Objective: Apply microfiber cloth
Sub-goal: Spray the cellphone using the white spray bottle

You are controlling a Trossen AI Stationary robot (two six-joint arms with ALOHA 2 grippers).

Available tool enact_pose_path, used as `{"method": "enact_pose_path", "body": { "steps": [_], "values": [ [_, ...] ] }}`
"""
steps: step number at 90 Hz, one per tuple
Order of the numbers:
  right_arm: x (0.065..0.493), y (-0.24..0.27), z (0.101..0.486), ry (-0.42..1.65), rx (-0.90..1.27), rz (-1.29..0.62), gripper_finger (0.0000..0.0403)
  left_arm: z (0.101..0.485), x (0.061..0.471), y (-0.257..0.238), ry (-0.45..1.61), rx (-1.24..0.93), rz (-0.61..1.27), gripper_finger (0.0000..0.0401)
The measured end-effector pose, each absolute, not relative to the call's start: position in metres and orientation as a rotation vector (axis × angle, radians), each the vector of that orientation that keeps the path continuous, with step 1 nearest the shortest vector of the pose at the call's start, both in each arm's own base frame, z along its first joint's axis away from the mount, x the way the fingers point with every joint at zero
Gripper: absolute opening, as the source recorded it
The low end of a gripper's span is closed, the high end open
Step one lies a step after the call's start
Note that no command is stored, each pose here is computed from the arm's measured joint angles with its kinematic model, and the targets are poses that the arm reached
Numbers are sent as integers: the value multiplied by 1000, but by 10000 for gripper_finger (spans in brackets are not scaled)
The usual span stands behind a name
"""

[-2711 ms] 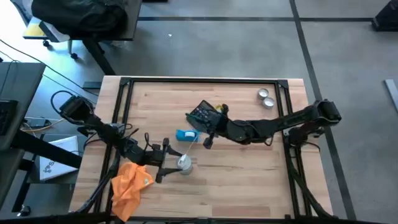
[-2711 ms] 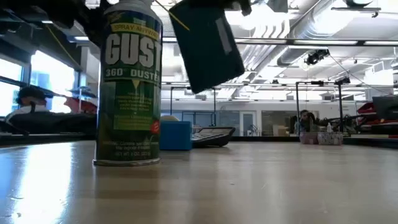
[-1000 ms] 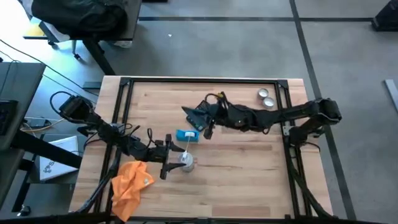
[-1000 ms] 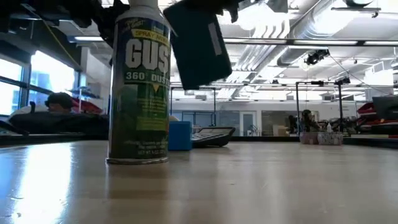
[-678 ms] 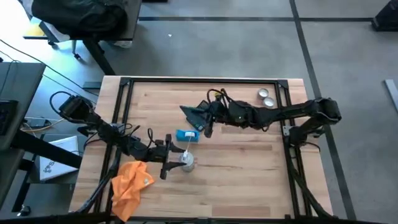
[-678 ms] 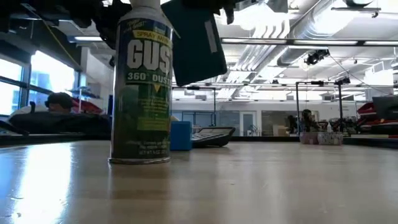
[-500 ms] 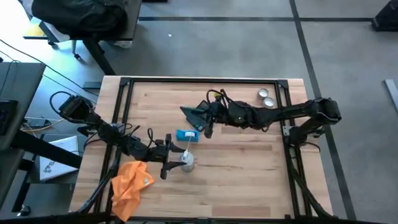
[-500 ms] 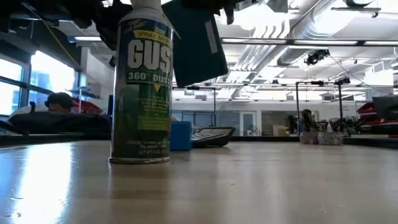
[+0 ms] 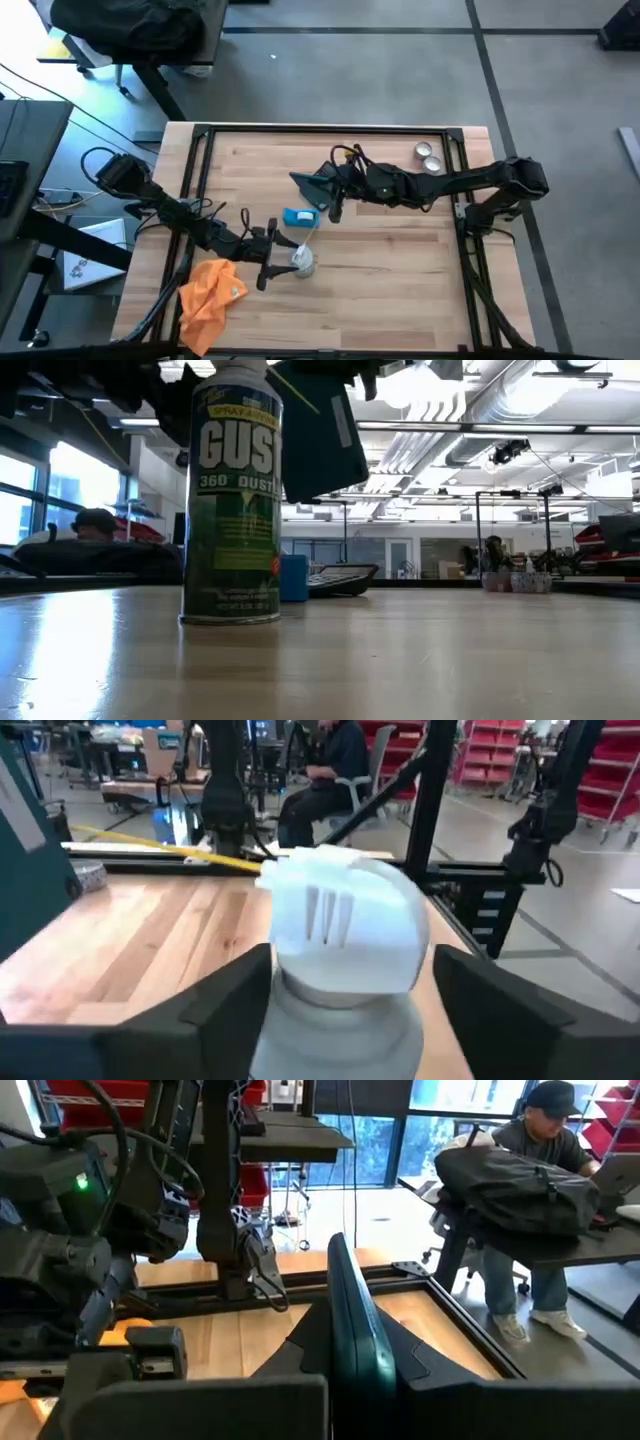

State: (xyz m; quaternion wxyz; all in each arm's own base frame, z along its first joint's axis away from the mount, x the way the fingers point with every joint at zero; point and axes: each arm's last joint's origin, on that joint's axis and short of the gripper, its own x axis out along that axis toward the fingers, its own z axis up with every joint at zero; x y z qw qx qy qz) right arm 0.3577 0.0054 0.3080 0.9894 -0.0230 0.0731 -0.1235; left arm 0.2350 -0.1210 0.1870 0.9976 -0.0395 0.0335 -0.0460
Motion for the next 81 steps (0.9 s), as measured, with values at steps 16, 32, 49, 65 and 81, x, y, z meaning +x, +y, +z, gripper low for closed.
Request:
{"method": "enact_pose_path", "body": {
  "steps": [16,32,49,65,81],
  "values": [
    [358,5,308,148,-24,-249,1,187,235,-121,66,-61,-91,271],
    [358,6,305,165,-27,-247,1,182,236,-122,82,-52,-89,271],
    [351,7,303,249,-41,-242,1,184,231,-131,76,-83,-100,270],
    [323,23,324,292,-106,-275,1,188,218,-146,59,-72,-66,254],
    [294,47,336,339,-94,-270,1,188,208,-156,57,-58,1,242]
  ]
}}
